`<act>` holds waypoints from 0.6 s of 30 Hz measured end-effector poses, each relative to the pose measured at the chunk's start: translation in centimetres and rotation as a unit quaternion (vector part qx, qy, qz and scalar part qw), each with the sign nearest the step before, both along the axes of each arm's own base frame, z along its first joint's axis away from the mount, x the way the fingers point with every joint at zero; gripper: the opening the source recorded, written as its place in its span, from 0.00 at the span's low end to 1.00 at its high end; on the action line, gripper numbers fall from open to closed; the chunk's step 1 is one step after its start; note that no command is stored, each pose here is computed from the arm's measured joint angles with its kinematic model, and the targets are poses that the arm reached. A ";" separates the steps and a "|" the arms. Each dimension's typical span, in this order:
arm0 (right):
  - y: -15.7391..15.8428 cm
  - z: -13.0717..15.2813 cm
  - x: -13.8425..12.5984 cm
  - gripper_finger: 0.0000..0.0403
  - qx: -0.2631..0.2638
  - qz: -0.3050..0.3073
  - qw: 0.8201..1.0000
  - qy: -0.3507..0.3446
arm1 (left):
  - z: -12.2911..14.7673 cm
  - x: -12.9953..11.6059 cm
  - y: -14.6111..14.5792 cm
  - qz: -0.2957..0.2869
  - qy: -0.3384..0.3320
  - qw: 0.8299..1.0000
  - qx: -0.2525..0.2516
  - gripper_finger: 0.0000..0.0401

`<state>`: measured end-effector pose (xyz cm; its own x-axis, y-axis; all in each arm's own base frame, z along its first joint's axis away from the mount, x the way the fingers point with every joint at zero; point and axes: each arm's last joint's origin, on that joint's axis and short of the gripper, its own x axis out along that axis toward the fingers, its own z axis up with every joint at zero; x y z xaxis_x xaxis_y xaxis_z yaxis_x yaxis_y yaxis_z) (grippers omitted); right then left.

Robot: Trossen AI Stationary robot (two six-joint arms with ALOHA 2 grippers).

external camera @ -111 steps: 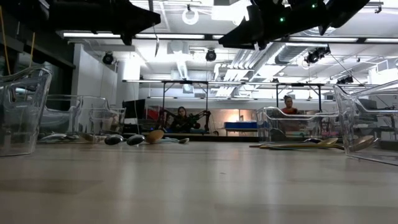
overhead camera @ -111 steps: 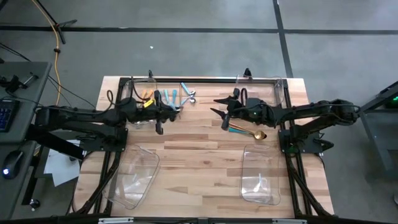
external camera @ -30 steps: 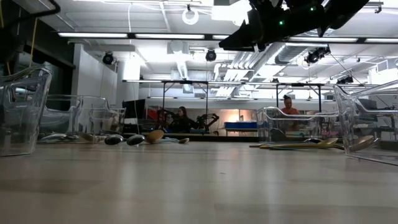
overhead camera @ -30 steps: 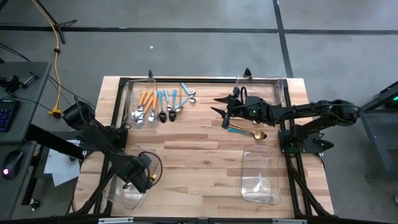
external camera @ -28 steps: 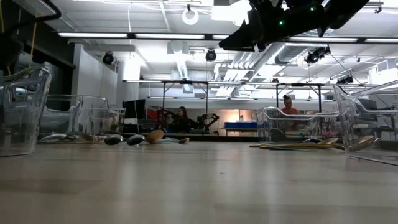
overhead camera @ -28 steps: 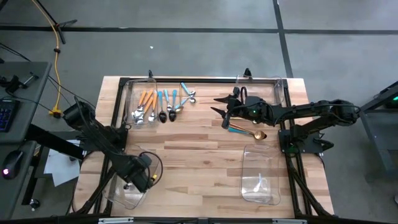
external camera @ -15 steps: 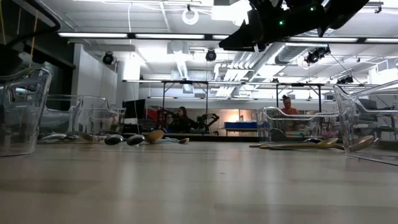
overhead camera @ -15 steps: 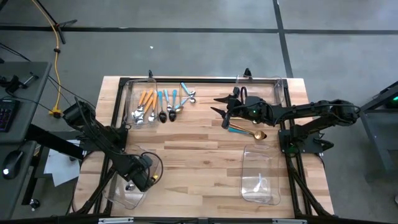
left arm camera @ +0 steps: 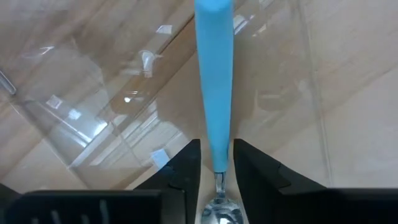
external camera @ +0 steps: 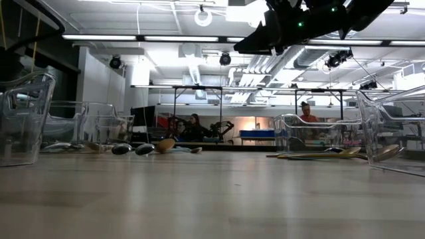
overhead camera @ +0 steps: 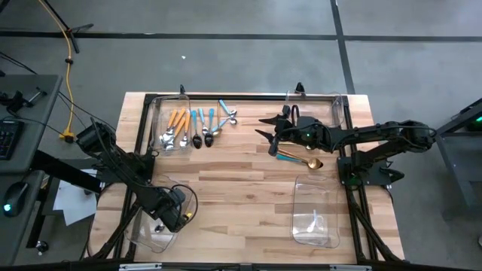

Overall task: Sort silverware by color (type)
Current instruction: Put the light blue spoon into the bottom left transparent bin

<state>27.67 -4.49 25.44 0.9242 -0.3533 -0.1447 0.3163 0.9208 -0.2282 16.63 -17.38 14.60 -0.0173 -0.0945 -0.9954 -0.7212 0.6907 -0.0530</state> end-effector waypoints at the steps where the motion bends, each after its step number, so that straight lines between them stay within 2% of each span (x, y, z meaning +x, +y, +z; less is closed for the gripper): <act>1: 0.0 0.0 0.0 0.41 0.000 0.000 1.000 0.000 | 0.0 0.0 0.0 0.003 0.000 1.000 0.000 0.24; 5: 0.0 0.0 0.0 0.41 0.000 0.000 1.000 0.000 | 0.0 0.0 0.0 0.005 0.009 1.000 -0.009 0.28; 11: 0.0 0.0 0.0 0.41 0.000 0.000 1.000 0.000 | 0.4 0.3 0.4 -0.011 0.035 0.998 -0.050 0.32; 18: 0.0 0.0 0.0 0.41 -0.001 0.000 1.000 0.000 | 3.8 0.4 1.9 -0.011 -0.009 0.992 -0.126 0.33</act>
<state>27.67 -4.49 25.44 0.9243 -0.3534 -0.1442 0.3161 0.9205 -0.2297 16.98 -15.44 18.44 -0.0047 -0.3399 -0.9404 -0.7028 0.6701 -0.2387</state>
